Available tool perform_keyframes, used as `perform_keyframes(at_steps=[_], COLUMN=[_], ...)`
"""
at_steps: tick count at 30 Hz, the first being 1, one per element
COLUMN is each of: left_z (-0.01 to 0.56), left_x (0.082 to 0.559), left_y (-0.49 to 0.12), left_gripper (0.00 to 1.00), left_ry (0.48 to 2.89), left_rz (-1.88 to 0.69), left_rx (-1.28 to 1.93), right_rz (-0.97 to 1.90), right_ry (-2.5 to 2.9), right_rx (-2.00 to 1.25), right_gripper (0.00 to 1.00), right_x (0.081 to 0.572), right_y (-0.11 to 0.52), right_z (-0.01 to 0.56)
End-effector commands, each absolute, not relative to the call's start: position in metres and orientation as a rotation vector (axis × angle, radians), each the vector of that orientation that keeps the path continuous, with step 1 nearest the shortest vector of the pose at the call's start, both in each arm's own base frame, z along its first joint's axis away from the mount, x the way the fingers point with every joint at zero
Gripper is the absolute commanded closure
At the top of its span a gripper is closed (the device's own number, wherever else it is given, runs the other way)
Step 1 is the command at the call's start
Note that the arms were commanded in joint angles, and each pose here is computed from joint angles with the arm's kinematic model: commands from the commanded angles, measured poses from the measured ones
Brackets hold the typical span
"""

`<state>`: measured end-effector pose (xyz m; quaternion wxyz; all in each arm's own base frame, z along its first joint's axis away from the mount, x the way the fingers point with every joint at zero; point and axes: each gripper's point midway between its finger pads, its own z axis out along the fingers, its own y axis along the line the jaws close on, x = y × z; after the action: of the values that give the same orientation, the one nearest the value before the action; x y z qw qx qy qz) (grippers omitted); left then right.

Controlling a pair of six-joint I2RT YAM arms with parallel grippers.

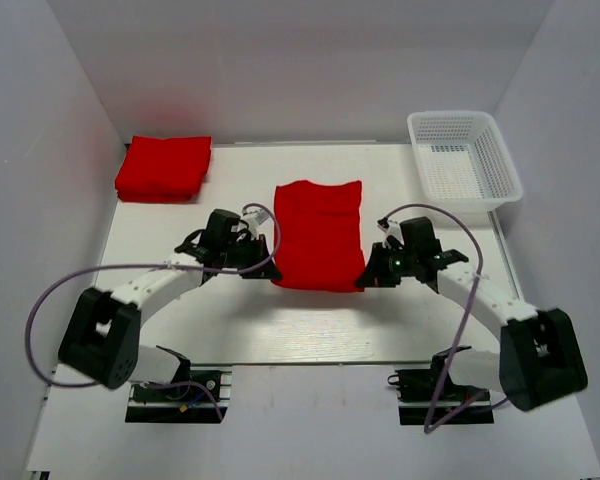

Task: Fold and stack the t-shirts
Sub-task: Fold the tshirt

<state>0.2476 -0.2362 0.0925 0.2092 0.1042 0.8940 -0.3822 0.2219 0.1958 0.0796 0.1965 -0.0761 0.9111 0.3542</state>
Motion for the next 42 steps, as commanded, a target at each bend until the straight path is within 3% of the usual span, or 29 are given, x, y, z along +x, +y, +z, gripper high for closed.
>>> perform_keyframes(at_steps=[1, 9, 14, 22, 26, 42], left_z=[0.123, 0.173, 0.191, 0.196, 0.188, 0.168], left_x=[0.215, 0.221, 0.254, 0.325, 0.348, 0.433], left_y=[-0.234, -0.236, -0.243, -0.218, -0.202, -0.210], left_gripper=[0.97, 0.93, 0.96, 1.00, 1.00, 1.00], left_ry=[2.492, 2.398, 2.348, 2.331, 2.337, 2.314], left_rz=[-1.148, -1.137, -1.088, -0.773, -0.637, -0.629], left_rx=[0.279, 0.320, 0.233, -0.047, -0.151, -0.151], right_rz=[0.993, 1.007, 1.063, 1.097, 1.104, 1.199], right_ry=[2.654, 2.551, 2.483, 2.422, 2.431, 2.458], right_rx=[-0.214, -0.298, -0.336, -0.390, -0.375, -0.277], right_gripper=[1.00, 1.00, 1.00, 1.00, 1.00, 1.00], right_x=[0.186, 0.197, 0.225, 0.284, 0.312, 0.363], right_y=[0.186, 0.191, 0.207, 0.230, 0.231, 0.229], right_z=[0.091, 0.149, 0.163, 0.184, 0.180, 0.156])
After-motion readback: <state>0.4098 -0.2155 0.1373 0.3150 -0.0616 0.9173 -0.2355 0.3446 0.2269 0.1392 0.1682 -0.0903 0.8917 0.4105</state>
